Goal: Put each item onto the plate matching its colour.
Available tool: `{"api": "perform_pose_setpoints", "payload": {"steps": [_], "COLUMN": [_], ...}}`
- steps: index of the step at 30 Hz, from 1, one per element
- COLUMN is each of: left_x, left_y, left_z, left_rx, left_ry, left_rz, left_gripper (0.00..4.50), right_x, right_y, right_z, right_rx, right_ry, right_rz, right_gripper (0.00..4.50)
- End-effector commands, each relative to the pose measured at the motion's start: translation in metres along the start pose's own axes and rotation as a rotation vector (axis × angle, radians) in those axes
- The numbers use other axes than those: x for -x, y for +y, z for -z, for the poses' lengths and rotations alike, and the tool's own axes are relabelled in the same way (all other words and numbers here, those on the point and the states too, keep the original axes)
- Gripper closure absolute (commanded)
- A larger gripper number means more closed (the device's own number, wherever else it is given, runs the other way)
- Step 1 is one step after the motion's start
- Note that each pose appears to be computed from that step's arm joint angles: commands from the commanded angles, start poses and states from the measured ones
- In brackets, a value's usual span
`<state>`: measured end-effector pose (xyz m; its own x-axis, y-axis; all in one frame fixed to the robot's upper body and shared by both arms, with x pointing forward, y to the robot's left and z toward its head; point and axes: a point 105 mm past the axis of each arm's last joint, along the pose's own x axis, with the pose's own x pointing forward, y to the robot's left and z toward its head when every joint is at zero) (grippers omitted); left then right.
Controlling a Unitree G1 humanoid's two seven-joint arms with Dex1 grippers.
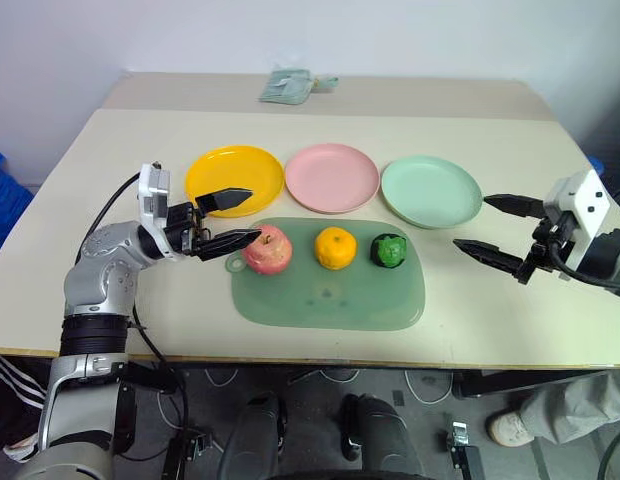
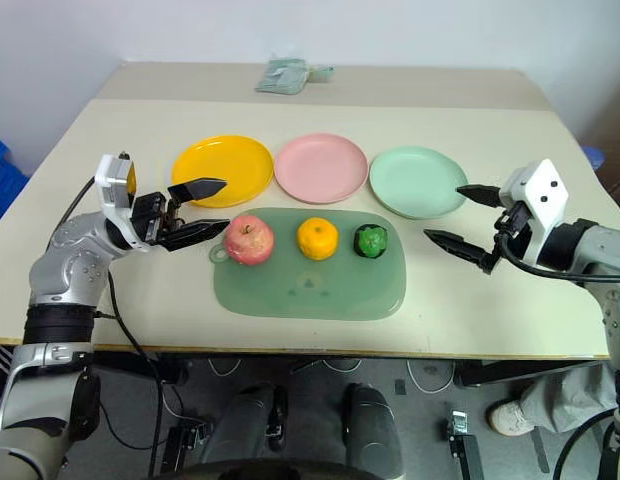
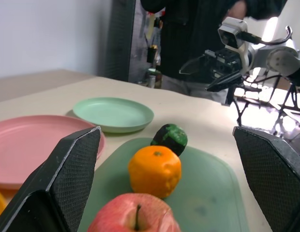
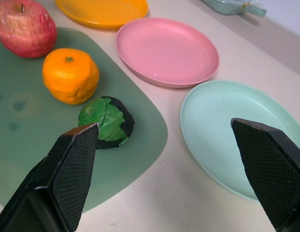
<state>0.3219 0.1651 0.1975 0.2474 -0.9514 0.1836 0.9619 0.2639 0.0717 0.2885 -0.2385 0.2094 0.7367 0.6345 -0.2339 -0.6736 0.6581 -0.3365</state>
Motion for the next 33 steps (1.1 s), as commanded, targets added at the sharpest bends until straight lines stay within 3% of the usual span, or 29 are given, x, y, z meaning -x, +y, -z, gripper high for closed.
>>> {"api": "perform_pose_setpoints", "payload": {"steps": [1,12,18,21,26,33], "left_x": [0.001,0.012,0.021,0.018,0.021,0.014], "left_y": [-0.003,0.002,0.007,0.005,0.011,0.014], "left_z": [-0.013,-0.024,-0.022,-0.027,-0.031,-0.006], "left_rx": [-0.042,-0.075,-0.084,-0.066,-0.067,-0.001], "left_ry": [-0.017,-0.009,0.017,0.015,0.058,0.178], "left_rz": [0.013,-0.012,-0.085,-0.074,-0.063,-0.018], "left_gripper": [0.0,0.0,0.0,0.0,0.0,0.0], "right_x": [-0.001,-0.014,-0.036,-0.042,-0.046,-0.054], "right_y": [-0.002,-0.002,0.01,0.018,0.055,0.107], "right_z": [-0.009,-0.013,-0.018,-0.039,-0.059,-0.066], "right_rx": [0.049,0.075,0.079,0.034,-0.003,-0.015], "right_ry": [-0.023,-0.079,-0.147,-0.25,-0.31,-0.286], "right_rz": [0.011,-0.006,-0.058,-0.078,-0.198,-0.406], "right_gripper": [0.04,0.04,0.04,0.04,0.04,0.04]}}
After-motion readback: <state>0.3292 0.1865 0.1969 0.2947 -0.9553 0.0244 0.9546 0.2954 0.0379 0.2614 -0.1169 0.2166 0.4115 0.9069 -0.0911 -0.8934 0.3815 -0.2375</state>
